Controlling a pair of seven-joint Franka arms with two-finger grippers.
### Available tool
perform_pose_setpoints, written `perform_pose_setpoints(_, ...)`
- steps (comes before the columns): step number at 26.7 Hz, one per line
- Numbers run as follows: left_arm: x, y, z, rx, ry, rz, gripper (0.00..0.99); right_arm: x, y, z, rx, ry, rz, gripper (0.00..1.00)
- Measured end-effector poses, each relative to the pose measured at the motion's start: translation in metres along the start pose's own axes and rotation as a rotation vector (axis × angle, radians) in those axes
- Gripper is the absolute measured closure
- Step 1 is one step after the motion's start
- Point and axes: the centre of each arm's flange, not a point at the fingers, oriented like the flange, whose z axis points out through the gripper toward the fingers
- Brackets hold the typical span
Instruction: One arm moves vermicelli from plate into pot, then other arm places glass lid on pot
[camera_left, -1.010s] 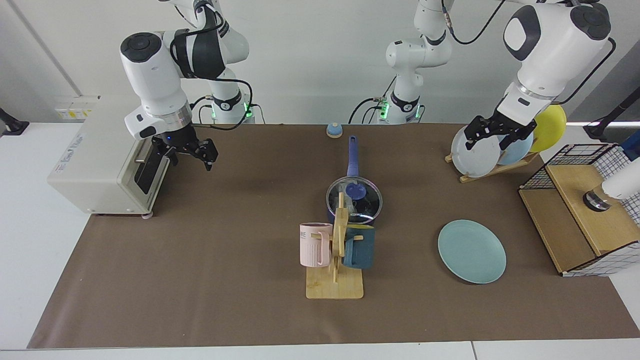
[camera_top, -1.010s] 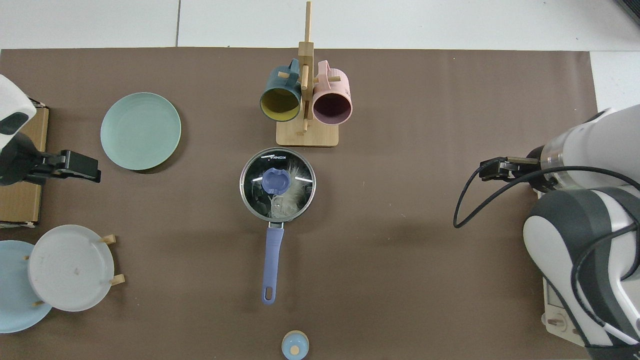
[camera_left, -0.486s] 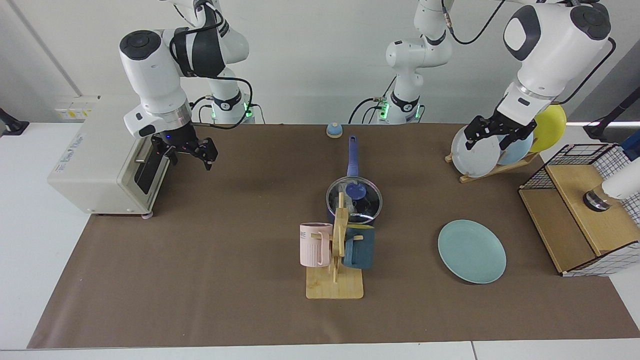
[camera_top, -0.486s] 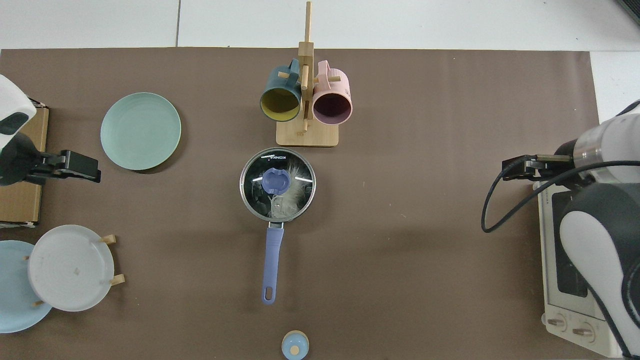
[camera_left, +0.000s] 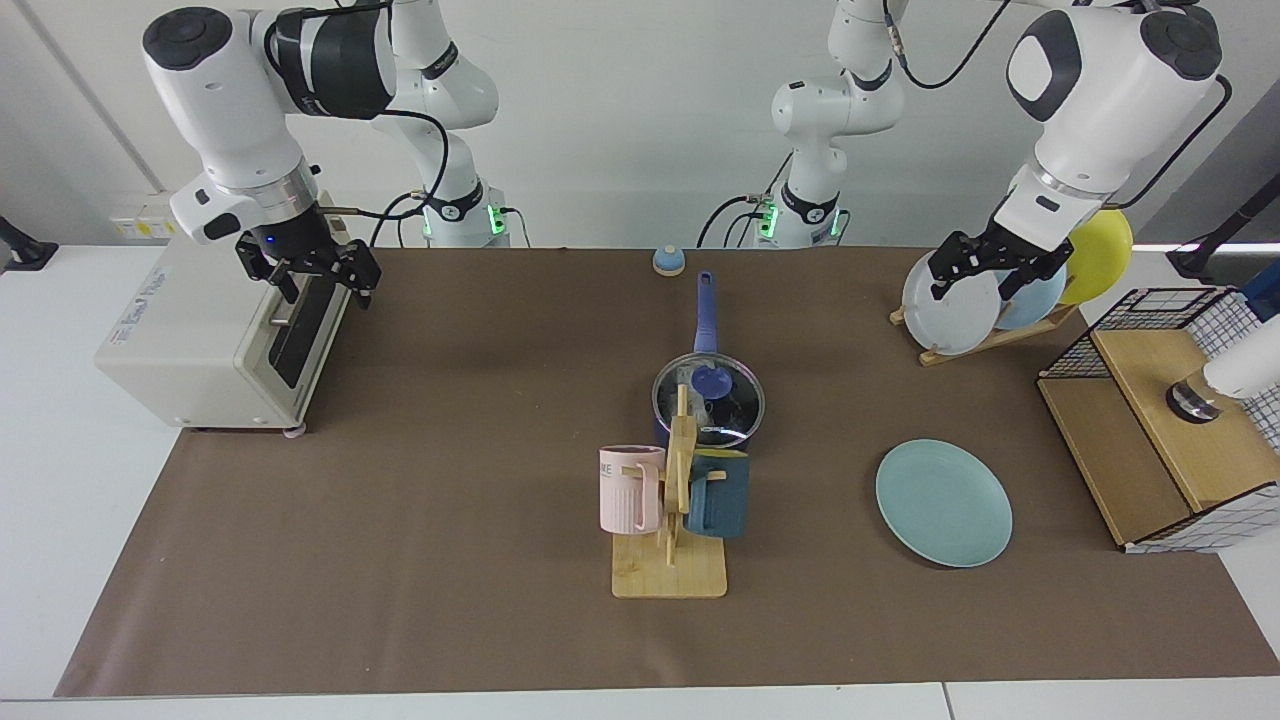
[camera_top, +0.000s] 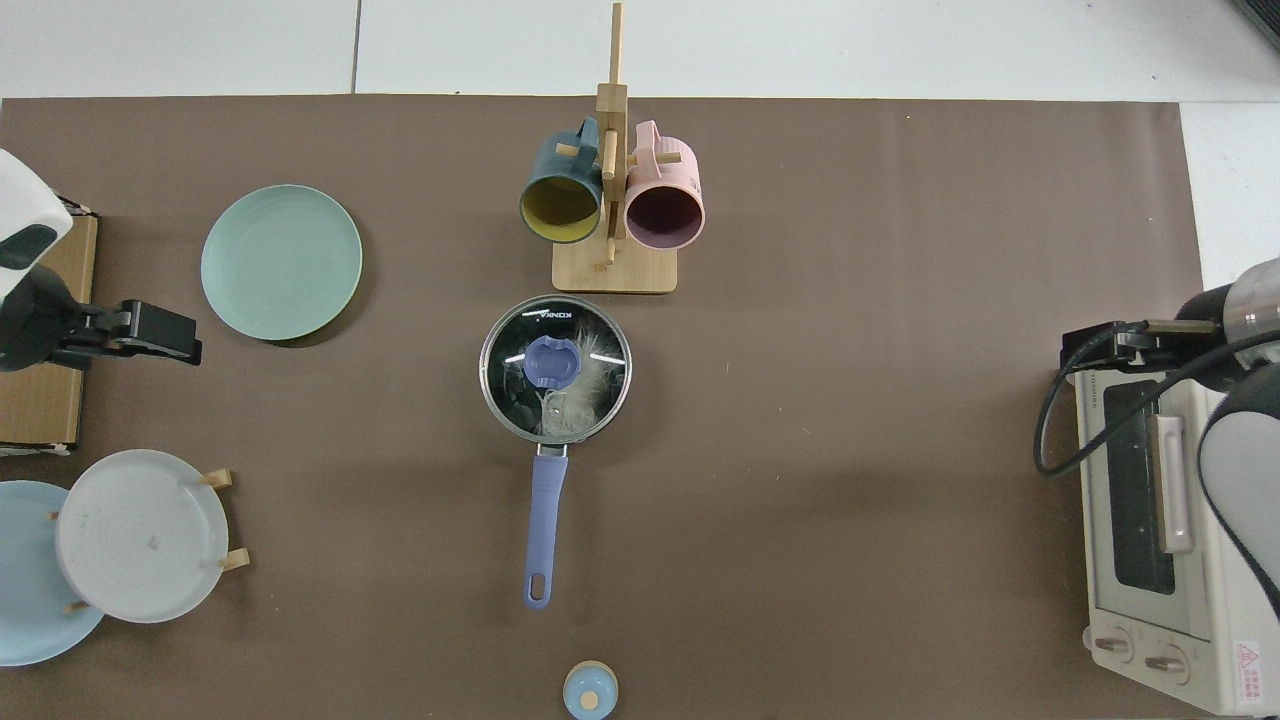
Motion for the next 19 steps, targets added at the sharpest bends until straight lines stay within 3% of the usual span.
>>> perform_pose_setpoints(15, 0.000, 0.000, 0.000, 0.000, 0.000, 0.000, 0.000, 0.000, 0.006, -0.026, 0.004, 0.049, -0.015, 0.00)
perform_pose_setpoints(19, 0.000, 0.000, 0.000, 0.000, 0.000, 0.000, 0.000, -0.002, -0.002, -0.028, 0.002, 0.035, -0.030, 0.00)
